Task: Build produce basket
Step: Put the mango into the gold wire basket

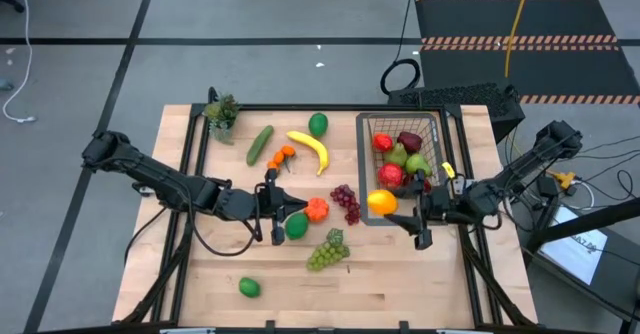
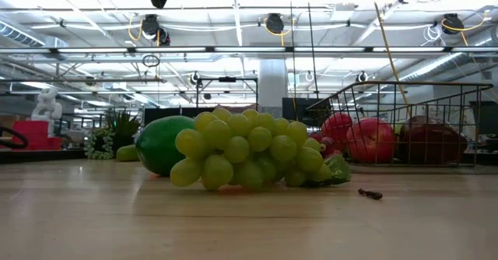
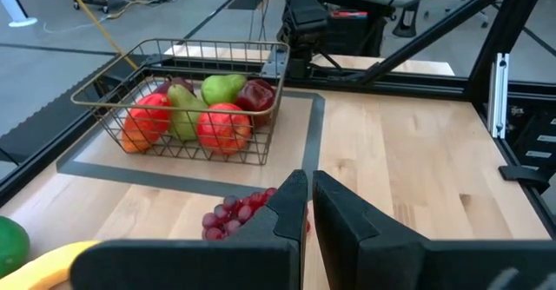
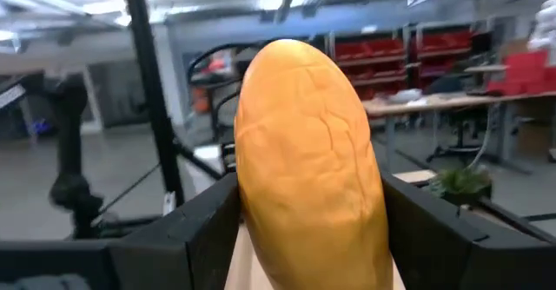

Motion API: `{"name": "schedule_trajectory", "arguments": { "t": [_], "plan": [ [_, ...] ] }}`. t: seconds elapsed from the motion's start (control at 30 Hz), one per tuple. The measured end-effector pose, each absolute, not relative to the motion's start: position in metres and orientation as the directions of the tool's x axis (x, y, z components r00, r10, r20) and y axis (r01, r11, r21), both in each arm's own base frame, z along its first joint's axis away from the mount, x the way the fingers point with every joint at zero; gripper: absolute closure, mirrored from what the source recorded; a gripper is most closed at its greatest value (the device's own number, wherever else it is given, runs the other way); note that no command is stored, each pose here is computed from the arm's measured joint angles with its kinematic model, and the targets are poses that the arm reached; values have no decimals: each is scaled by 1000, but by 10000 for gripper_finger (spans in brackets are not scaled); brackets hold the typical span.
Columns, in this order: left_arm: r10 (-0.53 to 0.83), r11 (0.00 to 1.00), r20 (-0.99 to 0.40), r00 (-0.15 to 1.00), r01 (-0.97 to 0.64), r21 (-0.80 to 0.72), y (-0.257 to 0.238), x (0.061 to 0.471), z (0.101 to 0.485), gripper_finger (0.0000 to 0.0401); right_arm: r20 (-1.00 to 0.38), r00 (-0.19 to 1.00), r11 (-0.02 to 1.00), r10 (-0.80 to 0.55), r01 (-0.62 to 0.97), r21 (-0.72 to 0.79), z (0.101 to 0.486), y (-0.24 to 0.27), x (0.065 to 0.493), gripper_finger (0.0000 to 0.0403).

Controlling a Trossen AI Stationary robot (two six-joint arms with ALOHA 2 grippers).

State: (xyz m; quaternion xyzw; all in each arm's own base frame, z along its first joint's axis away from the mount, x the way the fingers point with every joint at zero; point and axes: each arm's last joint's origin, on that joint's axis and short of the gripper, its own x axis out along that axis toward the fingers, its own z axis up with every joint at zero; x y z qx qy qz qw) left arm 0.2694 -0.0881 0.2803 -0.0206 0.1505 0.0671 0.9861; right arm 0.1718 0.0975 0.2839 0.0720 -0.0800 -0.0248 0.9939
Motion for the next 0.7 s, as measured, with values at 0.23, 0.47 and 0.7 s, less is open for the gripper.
{"name": "schedule_trajectory", "arguments": {
  "t": [0.23,0.47,0.7],
  "plan": [
    [127,990,-300,946,-140,-24,-88,269,280,375,243,967,986,-79,40,164,281,86,157,160],
    [127,990,-300,946,-140,-23,-88,269,280,375,256,963,994,-81,59,94,280,82,151,160],
    [127,990,-300,945,-140,-23,-88,269,280,375,251,965,997,-79,75,26,279,82,151,160]
  ]
}}
